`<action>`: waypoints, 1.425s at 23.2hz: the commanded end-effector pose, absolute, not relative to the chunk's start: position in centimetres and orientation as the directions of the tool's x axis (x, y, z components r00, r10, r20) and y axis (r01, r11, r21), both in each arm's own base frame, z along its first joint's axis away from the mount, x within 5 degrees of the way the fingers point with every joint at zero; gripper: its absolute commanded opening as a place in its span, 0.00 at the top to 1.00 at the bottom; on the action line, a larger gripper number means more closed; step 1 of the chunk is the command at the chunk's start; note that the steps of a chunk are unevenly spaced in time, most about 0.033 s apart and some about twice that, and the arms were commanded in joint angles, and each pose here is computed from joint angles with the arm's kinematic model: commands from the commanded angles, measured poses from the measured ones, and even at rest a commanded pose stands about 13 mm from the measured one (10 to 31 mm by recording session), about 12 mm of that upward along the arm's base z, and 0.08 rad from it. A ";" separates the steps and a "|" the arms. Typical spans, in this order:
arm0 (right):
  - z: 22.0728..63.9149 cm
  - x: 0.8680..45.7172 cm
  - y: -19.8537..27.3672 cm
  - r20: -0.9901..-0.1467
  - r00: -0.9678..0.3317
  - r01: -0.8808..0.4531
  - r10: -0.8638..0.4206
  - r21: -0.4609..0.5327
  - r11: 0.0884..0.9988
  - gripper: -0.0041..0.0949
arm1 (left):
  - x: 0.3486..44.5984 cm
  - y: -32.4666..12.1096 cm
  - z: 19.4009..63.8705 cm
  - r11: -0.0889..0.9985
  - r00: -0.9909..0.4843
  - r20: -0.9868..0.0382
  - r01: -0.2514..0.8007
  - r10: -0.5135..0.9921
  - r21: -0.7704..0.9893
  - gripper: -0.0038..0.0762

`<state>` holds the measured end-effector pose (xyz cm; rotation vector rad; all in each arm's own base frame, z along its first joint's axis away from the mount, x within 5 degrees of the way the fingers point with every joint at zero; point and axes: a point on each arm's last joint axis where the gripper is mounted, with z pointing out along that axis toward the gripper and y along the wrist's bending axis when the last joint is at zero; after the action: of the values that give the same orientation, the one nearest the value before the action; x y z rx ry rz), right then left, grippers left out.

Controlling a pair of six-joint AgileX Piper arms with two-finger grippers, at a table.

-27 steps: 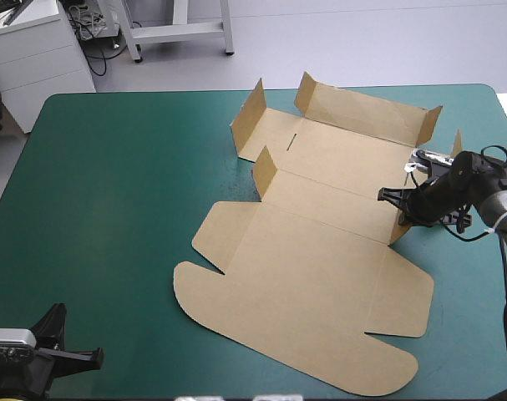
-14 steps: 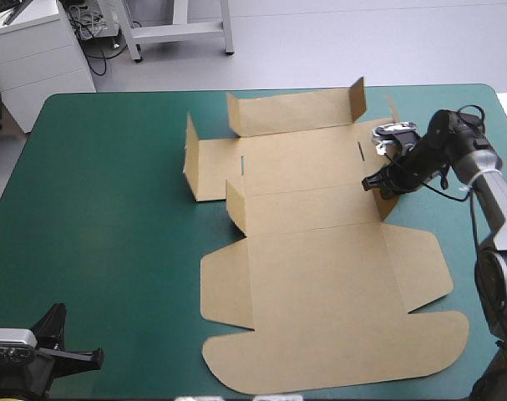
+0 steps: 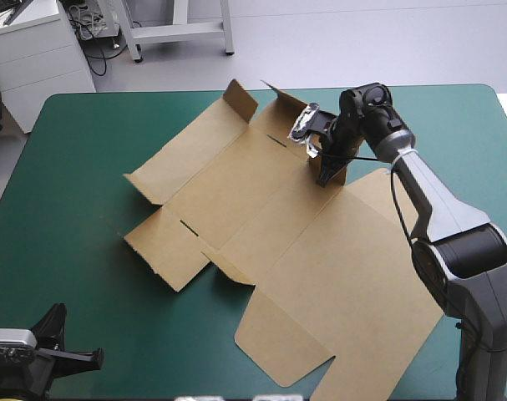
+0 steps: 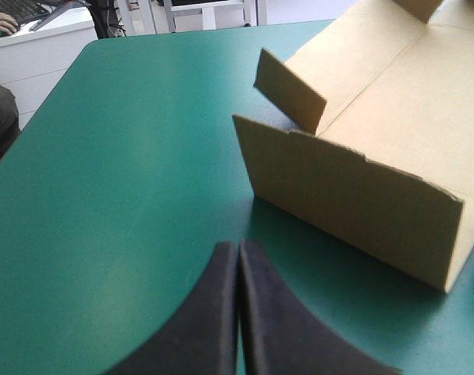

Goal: Fold the box

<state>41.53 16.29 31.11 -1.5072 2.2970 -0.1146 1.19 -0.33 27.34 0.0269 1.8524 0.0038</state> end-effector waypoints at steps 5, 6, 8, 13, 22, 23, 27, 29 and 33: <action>35.3 39.6 20.6 -0.284 0.019 -0.853 -0.959 -0.504 0.132 0.98 | 0.9 -0.4 28.7 1.000 -0.170 -0.985 0.019 0.009 0.006 0.99; 35.4 39.5 21.2 -0.277 0.061 -0.845 -0.959 -0.525 0.098 0.98 | 0.9 -0.4 28.7 1.000 -0.170 -0.985 0.019 0.009 0.006 0.99; 35.3 39.5 22.1 -0.273 0.113 -0.828 -0.955 -0.557 0.062 0.98 | 0.9 -0.4 28.7 1.000 -0.170 -0.985 0.019 0.009 0.006 0.99; 34.7 39.9 23.9 -0.342 0.158 -0.807 -0.926 -0.585 0.078 0.98 | 1.0 -0.4 28.7 1.000 -0.161 -0.987 0.019 0.009 0.006 0.99; 33.7 39.7 24.8 -0.411 0.153 -0.853 -0.899 -0.514 0.090 0.60 | 1.0 -0.4 28.7 1.000 -0.159 -0.987 0.018 0.009 0.006 0.99; 33.7 39.8 24.9 -0.428 0.125 -0.857 -0.895 -0.502 0.120 0.39 | 1.0 -0.4 28.7 1.000 -0.159 -0.987 0.018 0.009 0.006 0.99; 35.6 39.7 24.8 -0.557 -0.062 -0.845 -0.828 -0.412 0.341 0.18 | 1.0 -0.4 28.7 1.000 -0.159 -0.987 0.018 0.009 0.006 0.99; 37.5 39.4 24.5 -0.607 -0.135 -0.824 -0.783 -0.371 0.429 0.19 | 1.0 -0.4 28.7 1.000 -0.159 -0.987 0.018 0.009 0.006 0.99; 39.5 39.0 23.6 -0.630 -0.264 -0.769 -0.731 -0.320 0.553 0.34 | 1.0 -0.4 28.7 1.000 -0.159 -0.987 0.018 0.009 0.006 0.99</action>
<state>40.48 24.93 34.36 -1.3729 2.0521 0.0726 1.30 -0.33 27.29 0.0260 1.8436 0.0043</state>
